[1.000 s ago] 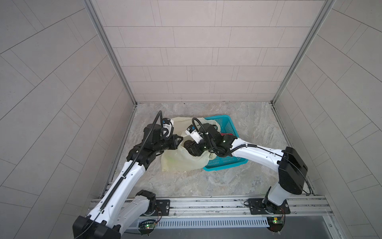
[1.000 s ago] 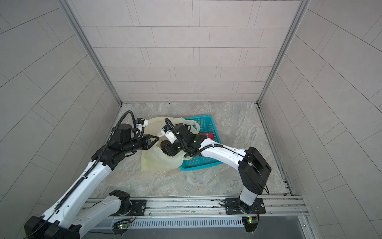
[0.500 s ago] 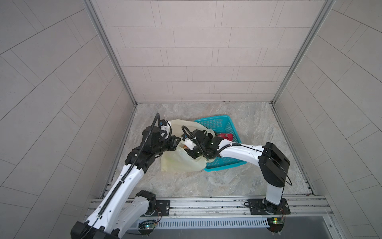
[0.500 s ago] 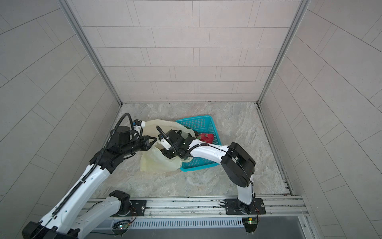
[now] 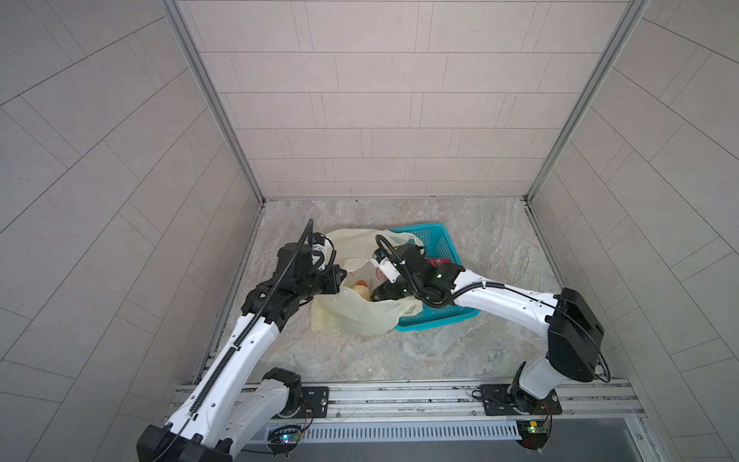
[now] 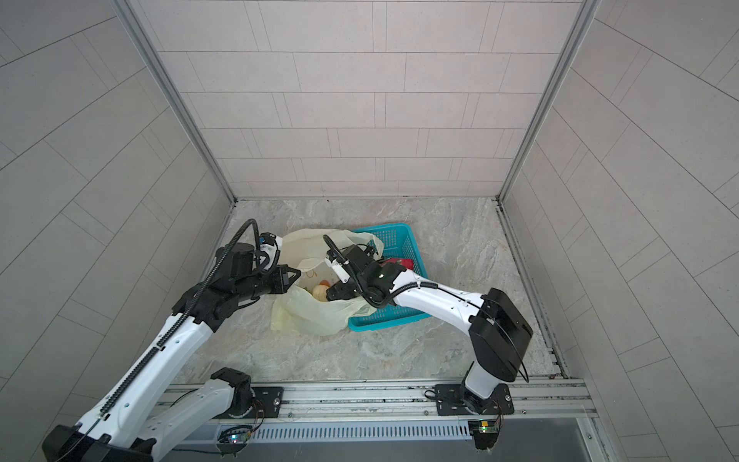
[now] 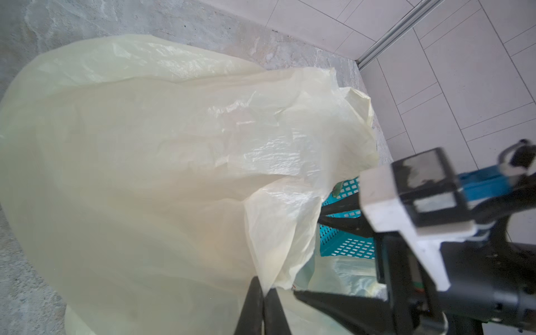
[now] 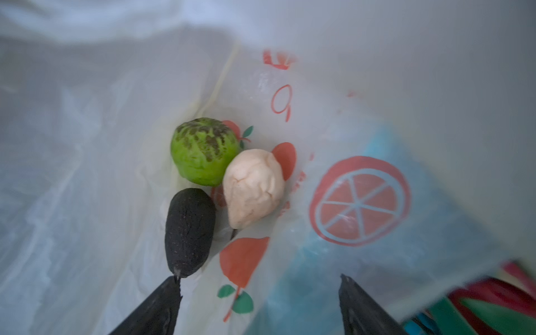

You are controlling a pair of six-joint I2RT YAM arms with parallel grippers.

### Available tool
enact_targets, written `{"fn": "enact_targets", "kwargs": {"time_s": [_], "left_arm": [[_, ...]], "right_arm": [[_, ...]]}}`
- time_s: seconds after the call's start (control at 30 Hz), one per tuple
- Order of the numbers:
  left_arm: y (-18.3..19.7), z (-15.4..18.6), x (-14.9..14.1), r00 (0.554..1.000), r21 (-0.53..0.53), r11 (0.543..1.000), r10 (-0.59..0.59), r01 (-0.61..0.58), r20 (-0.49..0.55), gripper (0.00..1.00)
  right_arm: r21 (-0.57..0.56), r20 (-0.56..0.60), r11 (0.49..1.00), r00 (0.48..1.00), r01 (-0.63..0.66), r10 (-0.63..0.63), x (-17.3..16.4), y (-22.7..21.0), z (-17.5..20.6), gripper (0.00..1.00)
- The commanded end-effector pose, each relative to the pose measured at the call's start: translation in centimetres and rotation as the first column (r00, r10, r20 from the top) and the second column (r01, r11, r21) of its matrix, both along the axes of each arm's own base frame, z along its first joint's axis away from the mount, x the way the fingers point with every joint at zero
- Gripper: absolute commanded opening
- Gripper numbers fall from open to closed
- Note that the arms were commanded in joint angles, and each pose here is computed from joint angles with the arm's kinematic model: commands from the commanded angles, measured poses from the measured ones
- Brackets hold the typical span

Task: Place the fruits into the plastic bag
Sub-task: Place the fruit in the plastic bag, then move the fruit to the bin.

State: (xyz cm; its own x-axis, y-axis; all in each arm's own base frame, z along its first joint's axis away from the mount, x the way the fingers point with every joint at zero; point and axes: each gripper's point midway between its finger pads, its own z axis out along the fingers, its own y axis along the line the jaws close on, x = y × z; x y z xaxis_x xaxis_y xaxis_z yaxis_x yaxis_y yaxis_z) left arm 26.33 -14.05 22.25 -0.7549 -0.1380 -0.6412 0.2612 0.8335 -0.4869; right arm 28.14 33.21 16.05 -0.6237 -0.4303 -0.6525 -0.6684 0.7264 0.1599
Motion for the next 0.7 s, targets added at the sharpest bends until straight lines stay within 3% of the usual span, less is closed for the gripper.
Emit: {"fn": "enact_targets", "kwargs": {"time_s": [0.0, 0.27, 0.4, 0.5, 0.67], "left_arm": [[0.2, 1.0, -0.1, 1.000, 0.028, 1.000, -0.011, 0.011, 0.025, 0.00], [0.6, 1.1, 0.3, 0.999, 0.040, 0.999, 0.013, -0.015, 0.030, 0.00], [0.5, 1.1, 0.6, 0.999, 0.023, 0.999, 0.027, -0.028, 0.033, 0.00], [0.3, 1.6, 0.8, 0.998, -0.004, 0.999, 0.032, -0.032, 0.052, 0.00], [0.0, 2.5, 1.3, 0.995, -0.037, 0.999, 0.038, -0.034, 0.090, 0.00]], "right_arm": [[-0.054, 0.086, 0.988, 0.987, 0.143, -0.138, 1.5, -4.4, 1.2, 0.84], [0.103, 0.145, 0.947, 0.937, 0.305, -0.318, 2.5, -11.1, 5.8, 0.84], [0.185, 0.133, 0.867, 0.862, 0.463, -0.489, 3.4, -16.0, 6.8, 0.84], [0.178, 0.092, 0.823, 0.824, 0.539, -0.559, 3.8, -18.4, 5.3, 0.84], [0.094, -0.036, 0.877, 0.882, 0.471, -0.470, 3.1, -16.1, 0.6, 0.82]]}}
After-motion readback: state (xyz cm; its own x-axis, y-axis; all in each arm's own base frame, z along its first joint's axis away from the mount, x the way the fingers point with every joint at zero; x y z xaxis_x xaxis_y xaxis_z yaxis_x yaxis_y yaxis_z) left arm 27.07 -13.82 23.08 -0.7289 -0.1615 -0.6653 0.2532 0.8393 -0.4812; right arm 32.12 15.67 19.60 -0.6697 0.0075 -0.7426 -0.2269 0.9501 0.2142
